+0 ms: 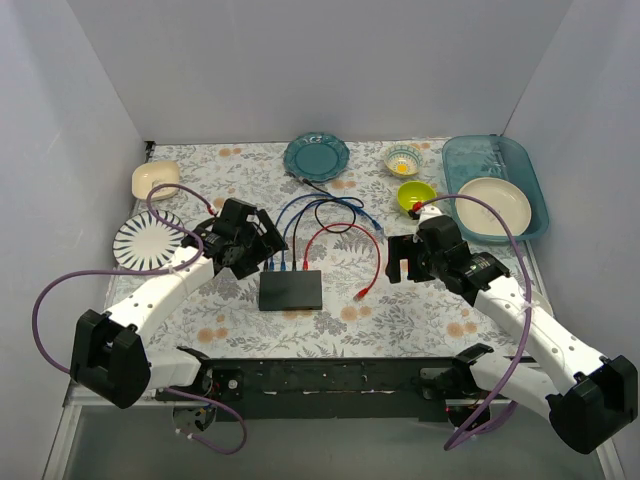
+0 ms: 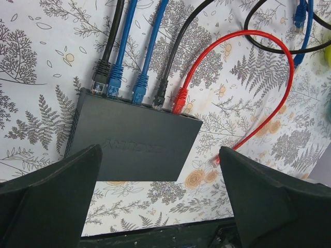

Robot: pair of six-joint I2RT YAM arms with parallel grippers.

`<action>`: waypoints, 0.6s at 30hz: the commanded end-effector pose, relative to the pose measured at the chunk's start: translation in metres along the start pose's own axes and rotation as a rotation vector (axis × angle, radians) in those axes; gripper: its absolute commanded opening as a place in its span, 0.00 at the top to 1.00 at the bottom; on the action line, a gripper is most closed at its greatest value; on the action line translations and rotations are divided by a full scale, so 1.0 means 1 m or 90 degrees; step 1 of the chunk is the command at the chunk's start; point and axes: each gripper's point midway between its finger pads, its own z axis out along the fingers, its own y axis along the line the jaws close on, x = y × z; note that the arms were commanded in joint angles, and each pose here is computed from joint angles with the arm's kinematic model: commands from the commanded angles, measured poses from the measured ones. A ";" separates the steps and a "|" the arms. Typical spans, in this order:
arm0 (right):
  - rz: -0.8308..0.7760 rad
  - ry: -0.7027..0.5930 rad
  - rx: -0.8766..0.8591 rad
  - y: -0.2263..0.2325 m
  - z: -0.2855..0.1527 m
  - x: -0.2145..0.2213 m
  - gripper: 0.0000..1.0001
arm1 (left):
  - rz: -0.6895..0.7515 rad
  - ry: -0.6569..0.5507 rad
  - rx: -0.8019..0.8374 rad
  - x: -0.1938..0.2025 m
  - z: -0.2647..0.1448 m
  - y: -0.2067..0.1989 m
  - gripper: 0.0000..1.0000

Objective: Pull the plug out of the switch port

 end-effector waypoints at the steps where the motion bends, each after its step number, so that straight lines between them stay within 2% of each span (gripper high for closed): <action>1: -0.026 -0.034 -0.041 0.014 -0.003 -0.017 0.03 | 0.003 -0.005 0.010 0.002 -0.002 0.002 0.02; 6: -0.054 -0.056 -0.184 0.061 -0.002 -0.038 0.08 | -0.003 -0.001 0.015 0.008 -0.005 0.007 0.02; 11: -0.043 -0.008 -0.225 0.095 0.034 -0.059 0.16 | -0.010 0.010 -0.028 0.019 -0.008 0.031 0.02; 12: -0.048 0.029 -0.222 0.101 0.050 -0.049 0.22 | -0.016 0.013 -0.044 0.023 -0.009 0.038 0.02; 14: -0.053 0.044 -0.227 0.110 0.061 -0.050 0.32 | -0.038 0.001 -0.057 0.023 -0.012 0.047 0.02; 15: -0.057 0.060 -0.228 0.116 0.071 -0.049 0.39 | -0.044 0.009 -0.075 0.031 -0.009 0.058 0.03; 18: -0.063 0.076 -0.234 0.129 0.091 -0.050 0.57 | -0.071 0.032 -0.092 0.044 -0.005 0.070 0.16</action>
